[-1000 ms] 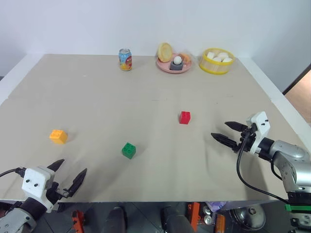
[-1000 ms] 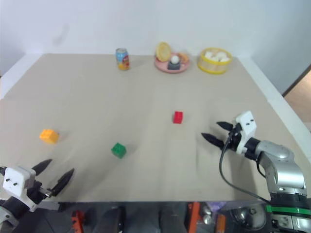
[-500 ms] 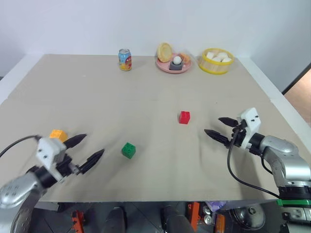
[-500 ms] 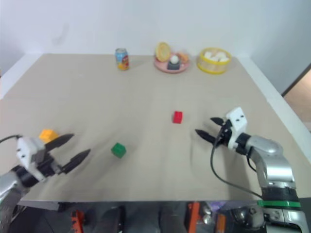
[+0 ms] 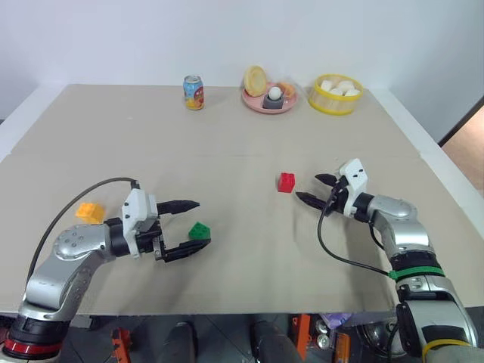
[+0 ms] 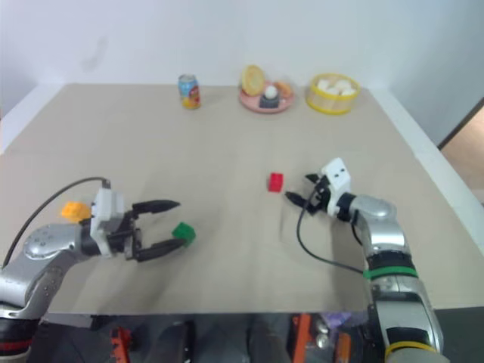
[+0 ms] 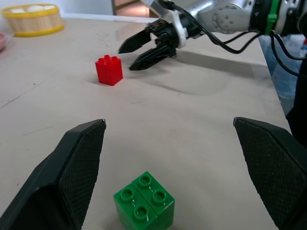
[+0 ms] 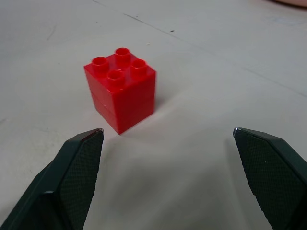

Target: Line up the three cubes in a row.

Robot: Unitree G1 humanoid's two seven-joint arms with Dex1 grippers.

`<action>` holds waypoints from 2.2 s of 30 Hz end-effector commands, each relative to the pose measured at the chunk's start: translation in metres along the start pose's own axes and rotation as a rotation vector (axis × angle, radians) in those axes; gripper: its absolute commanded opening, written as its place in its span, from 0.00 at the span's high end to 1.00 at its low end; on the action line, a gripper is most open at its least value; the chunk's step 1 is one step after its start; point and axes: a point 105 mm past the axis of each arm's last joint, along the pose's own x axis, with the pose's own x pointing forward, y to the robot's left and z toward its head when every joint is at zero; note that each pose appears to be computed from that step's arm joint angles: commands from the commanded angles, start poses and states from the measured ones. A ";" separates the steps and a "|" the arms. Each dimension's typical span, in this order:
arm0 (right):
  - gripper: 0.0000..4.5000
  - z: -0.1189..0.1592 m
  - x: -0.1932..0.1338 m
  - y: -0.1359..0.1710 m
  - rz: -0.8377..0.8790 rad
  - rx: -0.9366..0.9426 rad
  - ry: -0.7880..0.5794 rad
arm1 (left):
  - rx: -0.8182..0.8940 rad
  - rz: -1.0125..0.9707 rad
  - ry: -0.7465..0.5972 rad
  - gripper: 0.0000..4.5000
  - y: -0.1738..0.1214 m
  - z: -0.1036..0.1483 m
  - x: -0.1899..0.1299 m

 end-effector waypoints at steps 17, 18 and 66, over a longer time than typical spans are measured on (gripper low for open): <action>0.00 0.016 0.025 -0.004 0.047 -0.039 -0.036 | 0.024 -0.018 -0.025 0.02 -0.004 0.009 0.006; 0.00 0.017 0.026 -0.004 0.052 -0.040 -0.037 | 0.023 -0.016 -0.024 0.02 -0.006 0.009 0.006; 0.75 0.030 0.004 0.034 0.299 -0.171 -0.089 | -0.002 0.060 0.014 0.00 0.006 -0.011 -0.010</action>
